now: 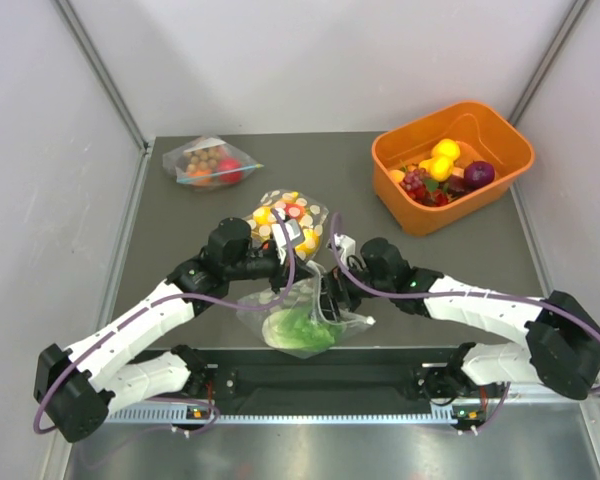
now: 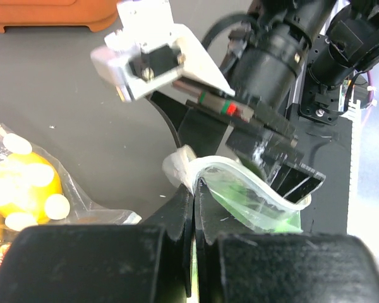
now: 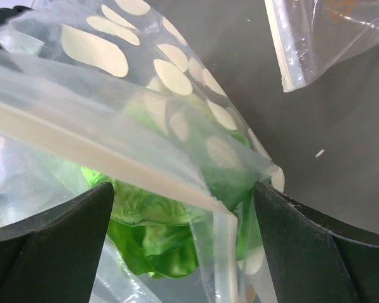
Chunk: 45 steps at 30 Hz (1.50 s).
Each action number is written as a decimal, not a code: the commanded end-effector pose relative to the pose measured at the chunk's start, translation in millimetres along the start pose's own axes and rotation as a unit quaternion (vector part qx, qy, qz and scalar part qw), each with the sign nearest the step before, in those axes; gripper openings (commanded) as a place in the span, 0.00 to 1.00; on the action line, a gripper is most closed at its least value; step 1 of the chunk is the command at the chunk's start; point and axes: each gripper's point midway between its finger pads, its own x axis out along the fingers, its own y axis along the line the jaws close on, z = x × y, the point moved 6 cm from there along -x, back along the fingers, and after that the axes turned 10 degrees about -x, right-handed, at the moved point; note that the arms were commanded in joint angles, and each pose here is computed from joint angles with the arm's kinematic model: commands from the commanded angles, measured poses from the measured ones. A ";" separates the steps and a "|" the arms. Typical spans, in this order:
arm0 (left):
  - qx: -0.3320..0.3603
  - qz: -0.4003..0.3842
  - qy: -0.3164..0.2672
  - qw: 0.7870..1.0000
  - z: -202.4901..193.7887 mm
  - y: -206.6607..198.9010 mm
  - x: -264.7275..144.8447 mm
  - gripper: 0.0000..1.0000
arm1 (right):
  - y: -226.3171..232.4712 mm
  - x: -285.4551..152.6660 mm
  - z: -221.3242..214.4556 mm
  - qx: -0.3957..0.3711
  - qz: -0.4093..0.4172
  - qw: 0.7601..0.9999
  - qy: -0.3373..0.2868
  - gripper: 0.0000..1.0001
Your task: Open the zip-top bag and remove the fake food
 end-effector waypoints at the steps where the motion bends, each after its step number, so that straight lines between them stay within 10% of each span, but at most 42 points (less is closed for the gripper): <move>1: 0.032 -0.008 -0.033 0.999 20.0 -5.6 -3.1 0.00 | 4.9 11.2 -3.9 -0.002 -0.005 1.000 -0.009 0.89; 17: 0.035 -0.011 -0.031 0.999 20.0 -7.9 -2.5 0.00 | 7.5 12.3 -7.0 0.001 -0.056 0.998 -0.042 0.00; 34: 0.037 -0.006 -0.014 0.999 13.8 -7.7 3.5 0.14 | 29.0 -77.2 40.7 -0.005 -0.134 0.967 -0.216 0.00; 42: 0.038 0.009 -0.023 0.999 16.9 -11.5 0.5 0.67 | 12.2 -78.7 31.8 0.029 -0.180 0.952 -0.245 0.00; 45: 0.027 0.049 -0.043 0.998 24.1 -10.9 -3.7 0.72 | 7.0 -78.5 29.6 0.054 -0.184 0.941 -0.278 0.00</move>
